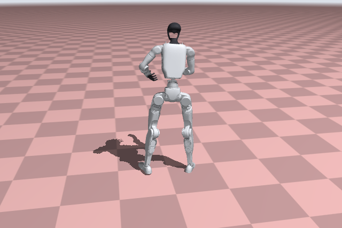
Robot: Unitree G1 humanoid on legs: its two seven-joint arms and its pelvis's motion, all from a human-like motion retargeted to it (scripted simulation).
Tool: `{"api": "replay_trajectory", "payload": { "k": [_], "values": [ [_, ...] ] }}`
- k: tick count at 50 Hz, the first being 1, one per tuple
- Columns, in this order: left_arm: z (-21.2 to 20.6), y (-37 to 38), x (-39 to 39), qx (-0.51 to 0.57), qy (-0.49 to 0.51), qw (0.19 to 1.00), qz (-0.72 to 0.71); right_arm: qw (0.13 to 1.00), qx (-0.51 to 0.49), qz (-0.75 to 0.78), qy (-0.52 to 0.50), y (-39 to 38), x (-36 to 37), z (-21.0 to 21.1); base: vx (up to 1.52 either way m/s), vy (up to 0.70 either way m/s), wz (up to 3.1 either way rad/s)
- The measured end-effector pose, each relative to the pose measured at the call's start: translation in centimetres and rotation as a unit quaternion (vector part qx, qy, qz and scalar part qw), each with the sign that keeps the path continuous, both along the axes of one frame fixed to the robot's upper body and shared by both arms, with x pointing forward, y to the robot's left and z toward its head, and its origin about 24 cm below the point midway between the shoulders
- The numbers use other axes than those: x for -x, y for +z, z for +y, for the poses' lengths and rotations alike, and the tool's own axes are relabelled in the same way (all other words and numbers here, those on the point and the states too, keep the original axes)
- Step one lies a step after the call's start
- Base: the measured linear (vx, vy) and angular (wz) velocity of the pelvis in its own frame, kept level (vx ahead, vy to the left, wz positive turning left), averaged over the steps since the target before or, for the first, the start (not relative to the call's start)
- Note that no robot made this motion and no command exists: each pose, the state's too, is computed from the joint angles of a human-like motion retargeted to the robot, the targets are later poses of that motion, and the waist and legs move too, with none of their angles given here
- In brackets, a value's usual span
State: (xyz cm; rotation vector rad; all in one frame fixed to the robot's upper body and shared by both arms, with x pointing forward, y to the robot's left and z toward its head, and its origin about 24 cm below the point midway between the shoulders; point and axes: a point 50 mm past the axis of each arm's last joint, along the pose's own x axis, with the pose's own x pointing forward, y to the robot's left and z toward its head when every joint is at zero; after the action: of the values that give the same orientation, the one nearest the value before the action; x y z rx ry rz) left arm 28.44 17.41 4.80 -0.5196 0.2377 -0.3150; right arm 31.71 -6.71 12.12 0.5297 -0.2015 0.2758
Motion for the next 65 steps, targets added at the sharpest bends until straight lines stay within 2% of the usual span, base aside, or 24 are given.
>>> {"api": "replay_trajectory", "payload": {
  "k": [3, 4, 5, 6, 7, 10, 16, 21, 32, 35, 37, 45, 53, 54, 55, 56, 57, 58, 59, 61, 62, 63, 64, 65],
  "values": [
    [-2.7, -0.3, 0.0, 0.032, -0.021, 0.999, 0.006, 1.000, 0.019, -0.008, -0.017, 0.2, -0.4, -2.4, 0.06, -0.42, -0.82],
    [-3.8, -0.1, -0.2, 0.036, -0.036, 0.999, 0.002, 0.991, 0.119, -0.046, -0.030, 0.7, -0.7, -3.0, 0.08, -0.39, -0.78],
    [-5.0, 0.2, -0.4, 0.039, -0.055, 0.998, -0.005, 0.959, 0.262, -0.097, -0.053, 1.2, -1.1, -3.7, 0.09, -0.36, -0.70],
    [-6.1, 0.7, -0.7, 0.049, -0.061, 0.997, -0.010, 0.952, 0.272, -0.110, -0.082, 2.0, -1.2, -4.4, 0.10, -0.34, -0.64],
    [-7.2, 1.4, -1.1, 0.050, -0.072, 0.996, -0.022, 0.956, 0.253, -0.112, -0.102, 2.9, -1.3, -5.0, 0.09, -0.35, -0.58],
    [-10.9, 4.0, -2.1, 0.046, -0.126, 0.988, -0.075, 0.992, 0.054, -0.073, -0.083, 5.5, -2.2, -7.7, 0.11, -0.24, -0.47],
    [-17.9, 9.9, -2.6, 0.112, -0.203, 0.964, -0.128, 0.979, 0.073, -0.157, -0.110, 12.4, -2.9, -11.6, 0.13, -0.05, -0.32],
    [-21.5, 14.8, -2.0, 0.151, -0.256, 0.938, -0.177, 0.965, 0.086, -0.221, -0.113, 18.0, -2.4, -13.4, 0.07, -0.05, -0.23],
    [-23.7, 20.9, -1.1, 0.125, -0.303, 0.900, -0.287, 0.956, 0.065, -0.270, -0.091, 23.8, -1.7, -14.5, 0.00, 0.03, 0.08],
    [-23.5, 21.0, -1.3, 0.095, -0.294, 0.897, -0.317, 0.953, 0.127, -0.259, -0.097, 23.0, -2.1, -14.9, -0.02, 0.22, 0.56],
    [-23.1, 20.7, -1.7, 0.090, -0.271, 0.904, -0.319, 0.963, 0.081, -0.234, -0.107, 21.5, -2.5, -15.3, -0.02, 0.28, 0.83],
    [-19.3, 12.7, -3.1, 0.076, -0.201, 0.954, -0.211, 0.983, 0.072, -0.085, -0.144, 10.4, -3.5, -15.6, -0.04, 0.21, 0.73],
    [-10.0, 0.8, -0.4, 0.067, -0.093, 0.993, -0.025, 0.992, 0.059, 0.066, -0.085, -1.4, -0.9, -10.0, -0.01, 0.24, 0.28],
    [-8.4, -0.4, 0.3, 0.060, -0.077, 0.995, -0.006, 0.981, 0.182, 0.039, -0.050, -1.8, -0.4, -8.1, -0.01, 0.28, 0.00],
    [-6.8, -1.4, 1.2, 0.051, -0.063, 0.997, 0.013, 0.933, 0.360, -0.012, -0.019, -2.4, 0.1, -6.3, -0.01, 0.29, 0.00],
    [-5.2, -2.0, 1.8, 0.048, -0.035, 0.998, 0.024, 0.940, 0.341, -0.015, -0.030, -2.4, 0.4, -5.5, -0.01, 0.29, 0.02],
    [-3.5, -2.5, 2.5, 0.046, -0.015, 0.998, 0.035, 0.919, 0.390, -0.058, -0.022, -2.3, 0.6, -4.5, -0.01, 0.28, 0.04],
    [-1.8, -2.9, 3.3, 0.049, -0.007, 0.998, 0.046, 0.807, 0.566, -0.170, 0.018, -2.2, 1.0, -3.5, -0.01, 0.28, 0.08],
    [-0.2, -3.0, 4.0, 0.047, 0.013, 0.997, 0.053, 0.804, 0.563, -0.188, 0.036, -2.2, 1.4, -2.4, -0.01, 0.27, 0.16],
    [2.6, -2.6, 4.8, 0.038, 0.065, 0.996, 0.057, 0.917, 0.375, -0.127, 0.053, -1.2, 2.4, -0.5, -0.01, 0.26, 0.30],
    [3.9, -2.0, 5.1, 0.026, 0.078, 0.995, 0.048, 0.910, 0.382, -0.151, 0.064, -0.7, 2.7, 0.2, -0.01, 0.25, 0.33],
    [5.1, -1.2, 5.3, -0.001, 0.065, 0.997, 0.029, 0.757, 0.587, -0.279, 0.064, -0.6, 2.5, 0.5, -0.02, 0.25, 0.35],
    [6.2, -0.4, 5.5, -0.017, 0.066, 0.998, 0.015, 0.687, 0.649, -0.322, 0.059, -0.2, 2.3, 0.7, -0.02, 0.23, 0.40],
    [7.2, 0.5, 5.5, -0.028, 0.072, 0.997, 0.003, 0.678, 0.653, -0.332, 0.060, 0.3, 2.2, 1.2, -0.01, 0.21, 0.50]
  ]
}}
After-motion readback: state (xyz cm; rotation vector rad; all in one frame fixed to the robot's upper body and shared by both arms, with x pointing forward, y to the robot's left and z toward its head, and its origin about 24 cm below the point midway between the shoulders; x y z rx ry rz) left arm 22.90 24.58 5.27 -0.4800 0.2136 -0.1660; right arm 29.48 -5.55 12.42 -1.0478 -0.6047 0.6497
